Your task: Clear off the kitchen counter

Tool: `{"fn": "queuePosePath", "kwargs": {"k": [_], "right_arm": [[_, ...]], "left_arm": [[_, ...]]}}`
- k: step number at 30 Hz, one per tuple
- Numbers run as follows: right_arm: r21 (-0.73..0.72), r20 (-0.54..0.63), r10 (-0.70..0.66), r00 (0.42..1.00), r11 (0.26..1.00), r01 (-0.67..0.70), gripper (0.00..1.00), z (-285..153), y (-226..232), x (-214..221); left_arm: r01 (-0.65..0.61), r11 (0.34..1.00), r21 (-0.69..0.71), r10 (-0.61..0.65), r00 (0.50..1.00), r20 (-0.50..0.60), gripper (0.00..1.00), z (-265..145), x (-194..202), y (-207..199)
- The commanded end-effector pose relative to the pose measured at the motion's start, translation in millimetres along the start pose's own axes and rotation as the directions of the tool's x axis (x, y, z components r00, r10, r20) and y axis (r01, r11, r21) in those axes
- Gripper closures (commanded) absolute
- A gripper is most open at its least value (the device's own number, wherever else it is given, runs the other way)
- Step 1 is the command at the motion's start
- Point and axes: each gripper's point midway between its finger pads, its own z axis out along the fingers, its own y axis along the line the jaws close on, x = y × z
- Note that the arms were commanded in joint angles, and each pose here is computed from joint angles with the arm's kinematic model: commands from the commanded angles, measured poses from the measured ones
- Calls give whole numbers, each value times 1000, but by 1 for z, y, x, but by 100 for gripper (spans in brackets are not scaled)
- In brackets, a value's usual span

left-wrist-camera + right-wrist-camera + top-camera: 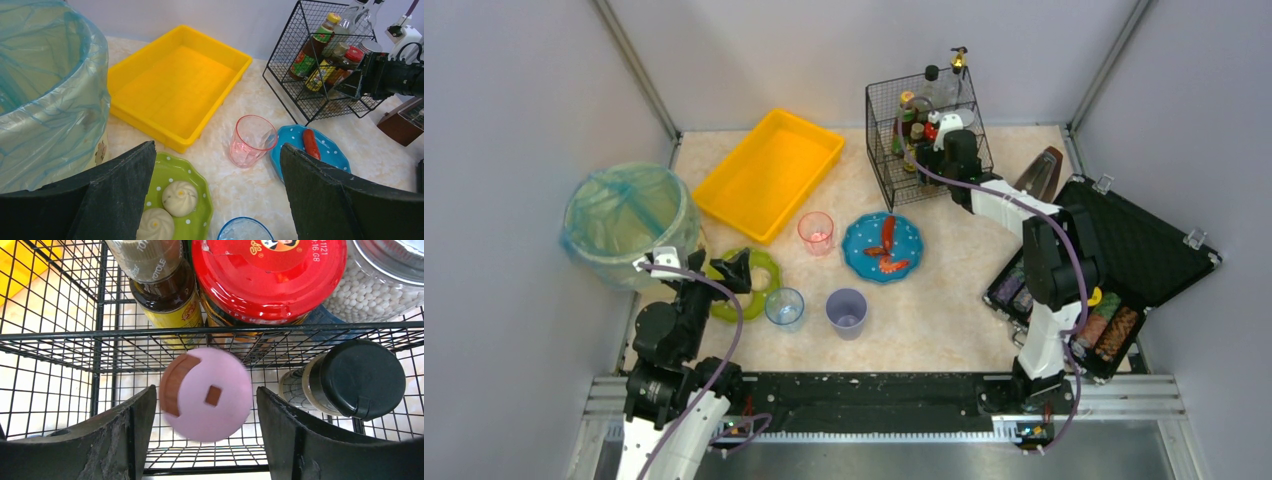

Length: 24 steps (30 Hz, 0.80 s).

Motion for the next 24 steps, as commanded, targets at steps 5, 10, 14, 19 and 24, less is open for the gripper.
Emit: {"fn": "queuePosePath", "kwargs": {"k": [5, 10, 14, 19, 24], "right_arm": [[6, 8, 16, 1000, 1000, -16, 22, -7, -3, -16], [2, 0, 27, 1000, 1000, -27, 21, -32, -2, -24], [-15, 50, 27, 998, 1000, -27, 21, -68, 5, -47], [-66, 94, 12, 996, 998, -5, 20, -112, 27, -63], [-144, 93, -15, 996, 989, 28, 20, -144, 63, -64]], "left_arm": [[-2, 1000, 7, 1, 999, 53, 2, 0, -16, -2], [1, 1000, 14, -2, 998, 62, 2, -2, -18, -3], [5, 1000, 21, -6, 997, 75, 2, -5, -21, -4], [10, 1000, 29, -13, 995, 97, 2, -10, -25, -5], [16, 999, 43, -21, 993, 116, 2, -14, -28, -7]]}}
